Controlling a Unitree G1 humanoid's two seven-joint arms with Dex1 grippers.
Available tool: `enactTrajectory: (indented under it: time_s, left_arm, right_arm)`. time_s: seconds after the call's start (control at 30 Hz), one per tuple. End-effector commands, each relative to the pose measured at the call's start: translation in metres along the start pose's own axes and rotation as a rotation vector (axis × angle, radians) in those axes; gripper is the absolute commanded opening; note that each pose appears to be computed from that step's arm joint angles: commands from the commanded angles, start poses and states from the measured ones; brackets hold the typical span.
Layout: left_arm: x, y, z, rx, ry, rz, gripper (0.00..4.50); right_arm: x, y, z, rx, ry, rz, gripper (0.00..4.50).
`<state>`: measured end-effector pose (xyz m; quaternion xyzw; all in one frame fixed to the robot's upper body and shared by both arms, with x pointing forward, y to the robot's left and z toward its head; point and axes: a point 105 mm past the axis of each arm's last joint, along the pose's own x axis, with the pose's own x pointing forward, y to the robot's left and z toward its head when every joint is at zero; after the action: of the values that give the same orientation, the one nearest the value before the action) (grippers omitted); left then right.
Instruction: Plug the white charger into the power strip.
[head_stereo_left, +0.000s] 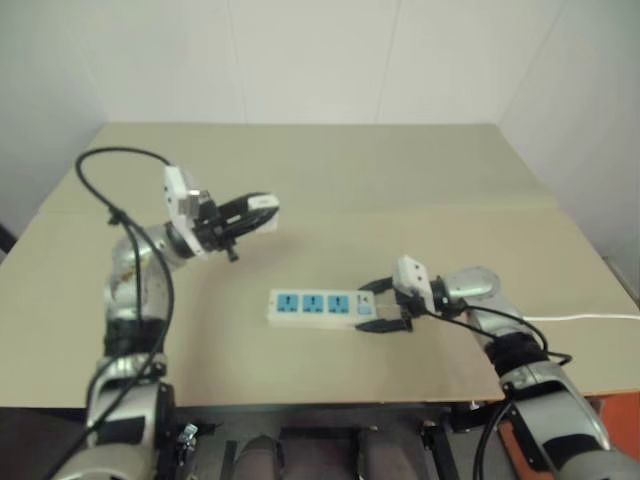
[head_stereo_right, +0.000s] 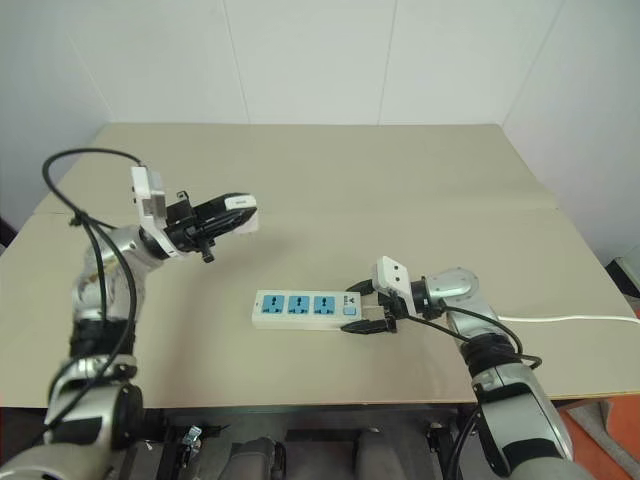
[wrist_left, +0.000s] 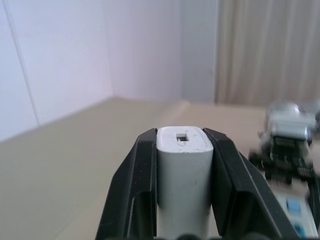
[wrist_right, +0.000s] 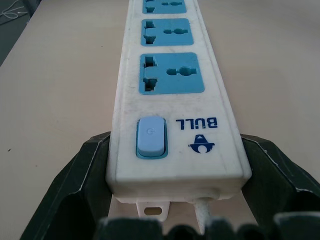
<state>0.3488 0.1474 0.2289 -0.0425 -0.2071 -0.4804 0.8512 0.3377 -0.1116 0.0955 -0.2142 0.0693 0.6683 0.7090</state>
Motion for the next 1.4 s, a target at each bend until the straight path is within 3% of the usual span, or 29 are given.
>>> enactTrajectory:
  time_s: [0.03,0.23,0.37,0.63,0.87,1.4]
  left_arm:
    - [-0.005,-0.013,0.010,-0.040,0.056,-0.098,1.02]
    - [0.001,-0.020,-0.023,-0.071,0.376,-0.121,1.02]
    - [0.004,-0.032,-0.018,-0.091,0.268,-0.227,1.02]
    - [0.013,-0.054,-0.035,-0.253,0.175,-0.419,1.02]
    - [0.024,-0.063,-0.069,-0.313,0.196,-0.509,1.02]
    - [0.030,-0.085,-0.100,-0.297,0.168,-0.616,1.02]
  right_arm:
    - [-0.003,0.005,-0.018,0.029,0.075,0.028,3.42]
    - [0.001,0.006,-0.020,0.028,0.071,0.027,3.42]
    - [0.003,0.009,-0.022,0.031,0.062,0.025,3.42]
    - [0.007,0.013,-0.023,0.031,0.061,0.013,3.42]
    - [0.012,0.019,-0.024,0.036,0.065,0.030,3.42]
    - [0.013,0.022,-0.022,0.040,0.067,0.029,3.42]
